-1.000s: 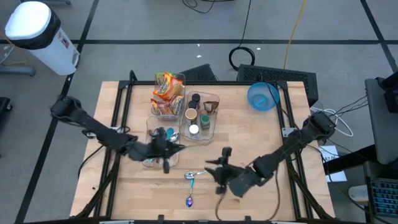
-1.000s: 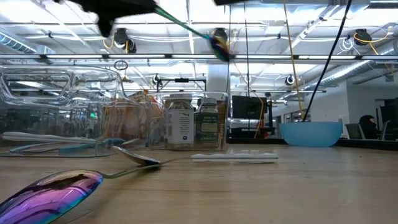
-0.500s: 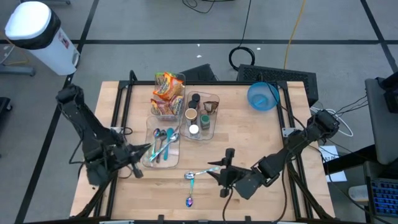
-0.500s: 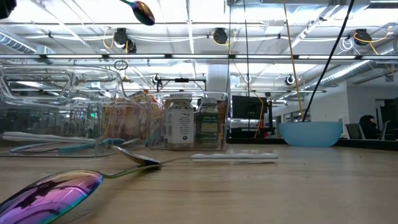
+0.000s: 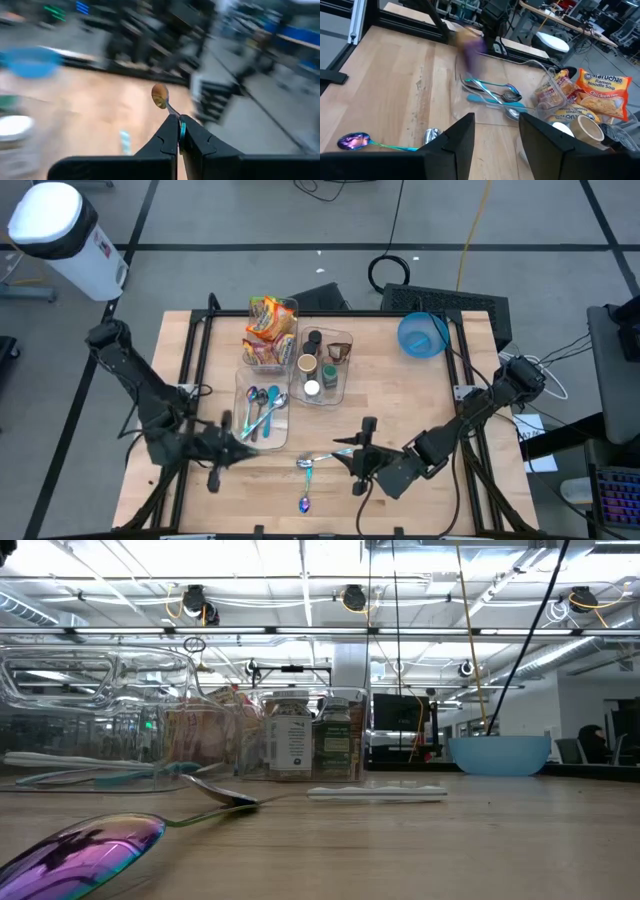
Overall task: Pick & Place Food Item
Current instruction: Put the top purple spoon into the bottom transparent bin, then put the white patterned spoon into the bottom transparent bin
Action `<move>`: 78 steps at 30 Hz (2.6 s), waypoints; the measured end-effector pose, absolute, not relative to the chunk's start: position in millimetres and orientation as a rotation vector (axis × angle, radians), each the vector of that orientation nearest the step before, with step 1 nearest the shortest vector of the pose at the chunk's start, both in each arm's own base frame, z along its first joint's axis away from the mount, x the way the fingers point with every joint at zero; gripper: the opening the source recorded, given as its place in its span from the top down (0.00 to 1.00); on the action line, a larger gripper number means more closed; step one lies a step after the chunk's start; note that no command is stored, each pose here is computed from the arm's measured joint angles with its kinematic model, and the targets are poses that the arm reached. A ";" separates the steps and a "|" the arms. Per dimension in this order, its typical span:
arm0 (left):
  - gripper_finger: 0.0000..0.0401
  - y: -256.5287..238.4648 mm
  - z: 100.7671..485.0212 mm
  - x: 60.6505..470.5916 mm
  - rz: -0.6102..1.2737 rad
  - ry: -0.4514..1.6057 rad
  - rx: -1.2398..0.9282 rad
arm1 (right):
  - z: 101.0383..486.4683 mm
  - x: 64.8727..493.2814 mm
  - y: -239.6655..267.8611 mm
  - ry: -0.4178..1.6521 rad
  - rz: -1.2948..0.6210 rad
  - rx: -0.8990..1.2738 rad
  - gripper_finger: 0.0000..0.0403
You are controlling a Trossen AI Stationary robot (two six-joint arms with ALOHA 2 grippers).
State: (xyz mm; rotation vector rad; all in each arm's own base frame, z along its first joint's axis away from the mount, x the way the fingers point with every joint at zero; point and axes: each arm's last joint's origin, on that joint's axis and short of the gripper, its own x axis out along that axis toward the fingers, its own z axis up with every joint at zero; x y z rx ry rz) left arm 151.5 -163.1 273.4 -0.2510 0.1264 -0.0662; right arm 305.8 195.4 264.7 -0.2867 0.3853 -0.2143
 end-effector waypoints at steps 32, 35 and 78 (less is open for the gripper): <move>0.99 -82.9 237.2 177.1 0.490 0.942 0.118 | 264.6 306.1 195.4 0.383 -0.215 -0.284 0.65; 0.97 -81.0 229.1 188.7 0.504 0.968 0.144 | 264.8 306.2 195.5 0.380 -0.215 -0.282 0.65; 0.32 -99.6 238.9 243.0 0.206 0.671 0.084 | 183.2 357.1 183.1 0.627 0.133 -0.093 0.65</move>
